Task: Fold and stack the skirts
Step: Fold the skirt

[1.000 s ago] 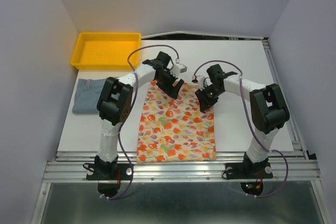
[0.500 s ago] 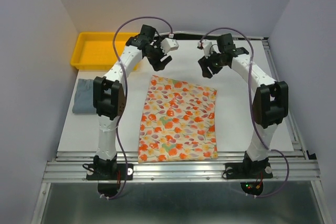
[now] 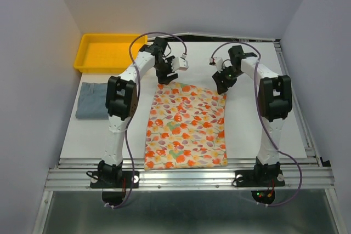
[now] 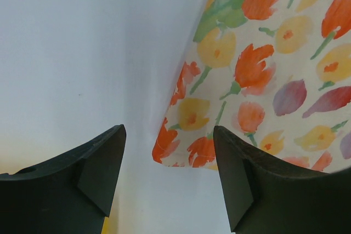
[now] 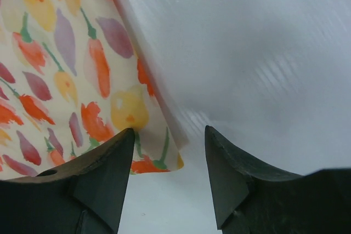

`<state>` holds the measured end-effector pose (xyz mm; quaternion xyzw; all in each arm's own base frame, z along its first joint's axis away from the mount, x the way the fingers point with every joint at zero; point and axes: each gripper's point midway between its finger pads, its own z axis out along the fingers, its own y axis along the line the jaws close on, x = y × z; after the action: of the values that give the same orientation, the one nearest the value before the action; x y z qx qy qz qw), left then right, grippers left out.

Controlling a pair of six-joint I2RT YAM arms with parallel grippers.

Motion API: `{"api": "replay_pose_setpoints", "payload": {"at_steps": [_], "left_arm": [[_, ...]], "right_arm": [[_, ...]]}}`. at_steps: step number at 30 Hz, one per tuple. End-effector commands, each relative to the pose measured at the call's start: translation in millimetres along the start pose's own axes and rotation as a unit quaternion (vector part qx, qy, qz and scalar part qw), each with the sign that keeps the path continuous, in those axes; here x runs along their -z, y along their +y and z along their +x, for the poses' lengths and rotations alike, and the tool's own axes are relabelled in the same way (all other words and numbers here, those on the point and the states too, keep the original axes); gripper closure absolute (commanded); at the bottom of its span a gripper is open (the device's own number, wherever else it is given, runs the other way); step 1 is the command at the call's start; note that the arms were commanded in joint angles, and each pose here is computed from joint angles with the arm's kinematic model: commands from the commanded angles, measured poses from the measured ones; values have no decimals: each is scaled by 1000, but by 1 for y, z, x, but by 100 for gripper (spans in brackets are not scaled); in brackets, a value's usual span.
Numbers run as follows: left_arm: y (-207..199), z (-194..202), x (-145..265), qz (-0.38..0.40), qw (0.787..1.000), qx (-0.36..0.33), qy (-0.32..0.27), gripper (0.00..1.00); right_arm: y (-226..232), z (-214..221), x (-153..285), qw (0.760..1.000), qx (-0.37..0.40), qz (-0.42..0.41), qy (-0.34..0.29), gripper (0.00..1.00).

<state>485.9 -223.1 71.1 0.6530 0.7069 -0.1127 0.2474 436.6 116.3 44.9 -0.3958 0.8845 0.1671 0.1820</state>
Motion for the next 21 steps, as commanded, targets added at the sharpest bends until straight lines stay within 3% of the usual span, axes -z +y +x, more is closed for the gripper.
{"api": "replay_pose_setpoints", "payload": {"at_steps": [1,8,12,21], "left_arm": [[2,-4,12,-1,1000,-25,1,24],[6,6,7,1,1000,-11,-3,31],[15,-8,29,20,994,41,-102,20],[19,-10,36,71,963,158,-206,14]], "right_arm": [[15,-9,6,999,17,-39,-8,41],[3,-13,24,997,-33,-64,-42,43],[-8,-19,44,983,-105,-112,-99,37],[12,-9,22,951,-196,-200,-134,30]]}}
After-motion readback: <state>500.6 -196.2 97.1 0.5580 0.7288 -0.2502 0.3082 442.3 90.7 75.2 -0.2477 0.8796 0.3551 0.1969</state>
